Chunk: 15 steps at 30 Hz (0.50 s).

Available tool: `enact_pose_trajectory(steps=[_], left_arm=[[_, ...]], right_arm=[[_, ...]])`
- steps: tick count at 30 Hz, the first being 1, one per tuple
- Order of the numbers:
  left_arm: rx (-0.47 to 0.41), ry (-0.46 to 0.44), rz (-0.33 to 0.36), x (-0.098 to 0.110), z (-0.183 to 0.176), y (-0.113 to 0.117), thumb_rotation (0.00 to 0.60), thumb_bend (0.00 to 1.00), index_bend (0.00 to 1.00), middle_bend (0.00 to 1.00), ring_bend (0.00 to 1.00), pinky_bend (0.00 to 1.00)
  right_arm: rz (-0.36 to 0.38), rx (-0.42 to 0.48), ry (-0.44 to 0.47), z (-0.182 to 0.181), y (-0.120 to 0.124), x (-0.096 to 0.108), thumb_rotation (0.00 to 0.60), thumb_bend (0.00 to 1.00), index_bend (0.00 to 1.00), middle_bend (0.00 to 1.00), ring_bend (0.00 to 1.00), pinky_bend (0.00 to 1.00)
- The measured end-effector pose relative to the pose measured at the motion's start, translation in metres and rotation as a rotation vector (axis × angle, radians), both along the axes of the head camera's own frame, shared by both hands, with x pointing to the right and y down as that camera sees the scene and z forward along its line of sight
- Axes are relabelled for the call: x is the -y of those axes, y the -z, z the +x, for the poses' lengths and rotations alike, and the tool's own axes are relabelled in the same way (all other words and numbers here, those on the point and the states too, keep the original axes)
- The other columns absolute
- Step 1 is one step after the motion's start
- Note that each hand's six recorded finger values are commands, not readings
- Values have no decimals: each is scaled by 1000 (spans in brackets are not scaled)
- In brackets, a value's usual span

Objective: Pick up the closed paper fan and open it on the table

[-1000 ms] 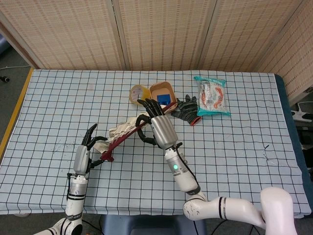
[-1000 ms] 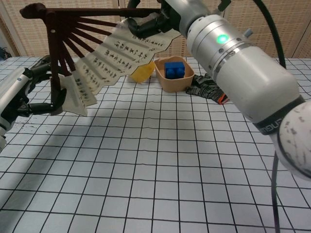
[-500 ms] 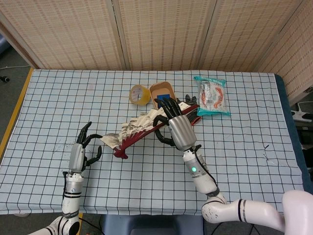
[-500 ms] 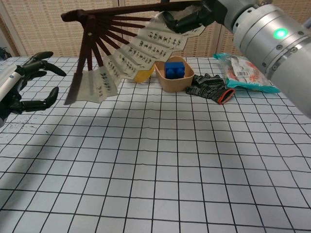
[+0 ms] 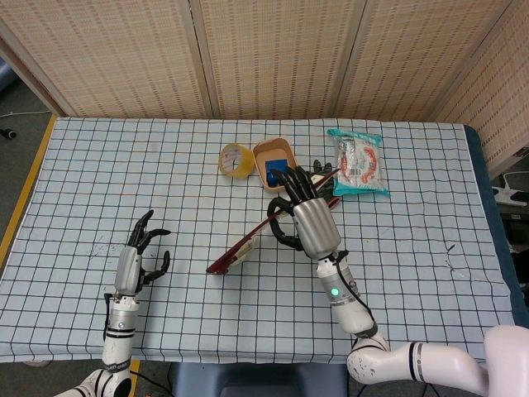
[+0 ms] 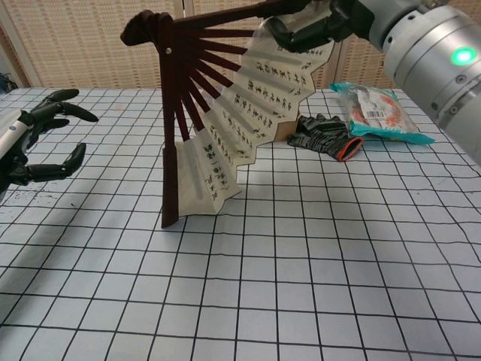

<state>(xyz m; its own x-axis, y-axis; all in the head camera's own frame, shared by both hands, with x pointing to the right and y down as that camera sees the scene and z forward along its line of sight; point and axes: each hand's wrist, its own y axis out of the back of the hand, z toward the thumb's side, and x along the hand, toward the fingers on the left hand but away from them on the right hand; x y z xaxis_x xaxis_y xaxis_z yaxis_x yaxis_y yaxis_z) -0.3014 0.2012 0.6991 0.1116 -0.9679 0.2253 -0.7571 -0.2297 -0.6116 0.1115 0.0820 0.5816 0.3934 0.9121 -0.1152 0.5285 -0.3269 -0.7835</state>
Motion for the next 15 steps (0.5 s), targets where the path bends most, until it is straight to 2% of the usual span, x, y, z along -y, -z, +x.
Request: enact_pose_trajectory(steps=[4, 7, 15], left_arm=[[-6, -16, -6, 2, -7, 5, 600, 479, 219, 16, 0, 109], [5, -21, -10, 6, -17, 8, 600, 479, 192, 25, 0, 109], [40, 25, -12, 22, -50, 10, 600, 477, 191, 29, 0, 109]], right_arm=[[-11, 14, -23, -10, 3, 8, 600, 643, 617, 82, 0, 0], [6, 59, -40, -17, 9, 13, 600, 650, 617, 82, 0, 3], [106, 126, -46, -61, 13, 32, 600, 665, 617, 82, 0, 8]])
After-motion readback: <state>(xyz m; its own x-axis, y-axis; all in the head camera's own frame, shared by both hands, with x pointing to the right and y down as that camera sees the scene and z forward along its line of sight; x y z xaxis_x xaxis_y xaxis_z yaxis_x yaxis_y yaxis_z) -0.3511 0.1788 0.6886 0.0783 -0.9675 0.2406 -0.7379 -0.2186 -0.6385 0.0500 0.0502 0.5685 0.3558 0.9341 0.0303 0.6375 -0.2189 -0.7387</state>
